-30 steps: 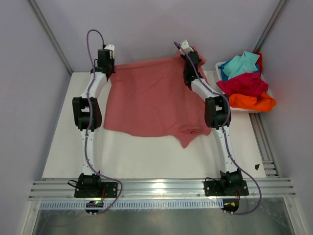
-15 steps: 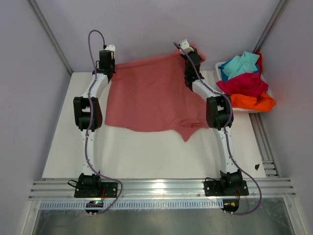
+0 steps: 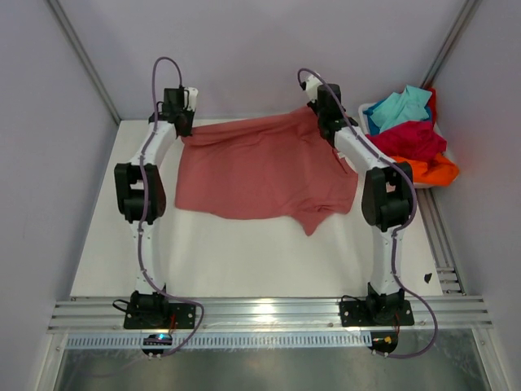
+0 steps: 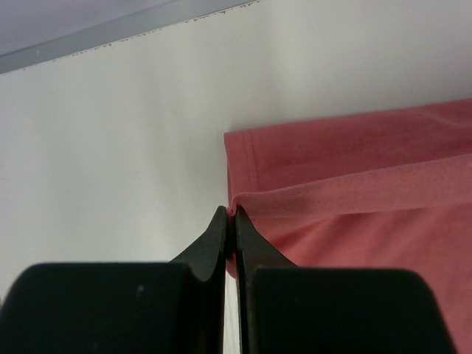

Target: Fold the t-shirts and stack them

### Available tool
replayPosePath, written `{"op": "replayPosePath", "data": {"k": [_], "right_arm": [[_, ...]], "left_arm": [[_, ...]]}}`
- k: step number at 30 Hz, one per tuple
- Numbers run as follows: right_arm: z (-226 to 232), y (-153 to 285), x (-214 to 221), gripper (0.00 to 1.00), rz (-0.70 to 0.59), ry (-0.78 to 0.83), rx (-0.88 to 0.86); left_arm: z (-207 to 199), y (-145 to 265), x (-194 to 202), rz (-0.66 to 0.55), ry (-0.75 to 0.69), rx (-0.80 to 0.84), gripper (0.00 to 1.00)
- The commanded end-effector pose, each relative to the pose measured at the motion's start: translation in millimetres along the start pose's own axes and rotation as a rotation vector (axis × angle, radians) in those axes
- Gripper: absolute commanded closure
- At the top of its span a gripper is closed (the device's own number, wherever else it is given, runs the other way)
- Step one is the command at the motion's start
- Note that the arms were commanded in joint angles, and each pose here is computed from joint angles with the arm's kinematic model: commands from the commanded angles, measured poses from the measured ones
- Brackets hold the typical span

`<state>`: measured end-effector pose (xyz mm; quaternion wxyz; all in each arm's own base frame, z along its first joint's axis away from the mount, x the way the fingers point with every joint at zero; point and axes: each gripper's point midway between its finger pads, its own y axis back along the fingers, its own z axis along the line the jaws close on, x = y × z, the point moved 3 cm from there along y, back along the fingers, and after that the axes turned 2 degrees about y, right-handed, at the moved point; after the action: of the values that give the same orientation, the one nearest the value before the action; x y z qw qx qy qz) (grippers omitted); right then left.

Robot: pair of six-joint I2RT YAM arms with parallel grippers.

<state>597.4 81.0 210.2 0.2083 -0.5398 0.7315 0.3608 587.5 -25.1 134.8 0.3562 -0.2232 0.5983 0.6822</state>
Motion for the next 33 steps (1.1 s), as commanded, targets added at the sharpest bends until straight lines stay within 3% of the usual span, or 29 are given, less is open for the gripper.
{"op": "replayPosePath", "data": {"k": [1,8,10,11,12,13,16,20,26,33], "right_arm": [[2.5,47.3,16.0,0.97,0.135,-0.068,-0.198],[52.4,83.8,65.2,0.97,0.34,-0.011,-0.506],[67.8,98.8,73.0,0.97,0.381,-0.022,-0.625],[83.3,117.4,75.9,0.88,0.391,-0.01,-0.785],[83.0,124.1,80.8,0.88,0.418,0.006,-0.805],[96.2,140.3,79.0,0.64,0.406,-0.022,-0.939],[107.2,173.6,84.4,0.27,0.43,-0.019,-1.123],[106.3,168.3,77.6,0.16,0.398,-0.017,-1.119],[110.4,111.9,53.0,0.16,0.334,-0.061,-0.996],[86.5,49.4,32.0,0.16,0.247,-0.062,-0.687]], "left_arm": [[12.2,40.8,-10.8,0.014,-0.036,0.022,1.0],[1.6,52.1,-4.5,0.095,-0.079,0.124,1.0],[-2.1,60.6,-8.5,0.103,-0.103,0.17,0.92],[-6.3,63.3,2.5,0.158,-0.132,0.211,0.54],[-8.1,65.7,3.8,0.172,-0.131,0.227,0.33],[-9.0,68.6,5.3,0.184,-0.155,0.246,0.22],[-12.6,74.8,23.5,0.261,-0.205,0.296,0.04],[-19.3,70.6,40.9,0.313,-0.204,0.341,0.01],[-22.8,43.5,33.4,0.277,-0.137,0.312,0.01],[-24.1,29.3,13.3,0.179,-0.058,0.28,0.01]]}}
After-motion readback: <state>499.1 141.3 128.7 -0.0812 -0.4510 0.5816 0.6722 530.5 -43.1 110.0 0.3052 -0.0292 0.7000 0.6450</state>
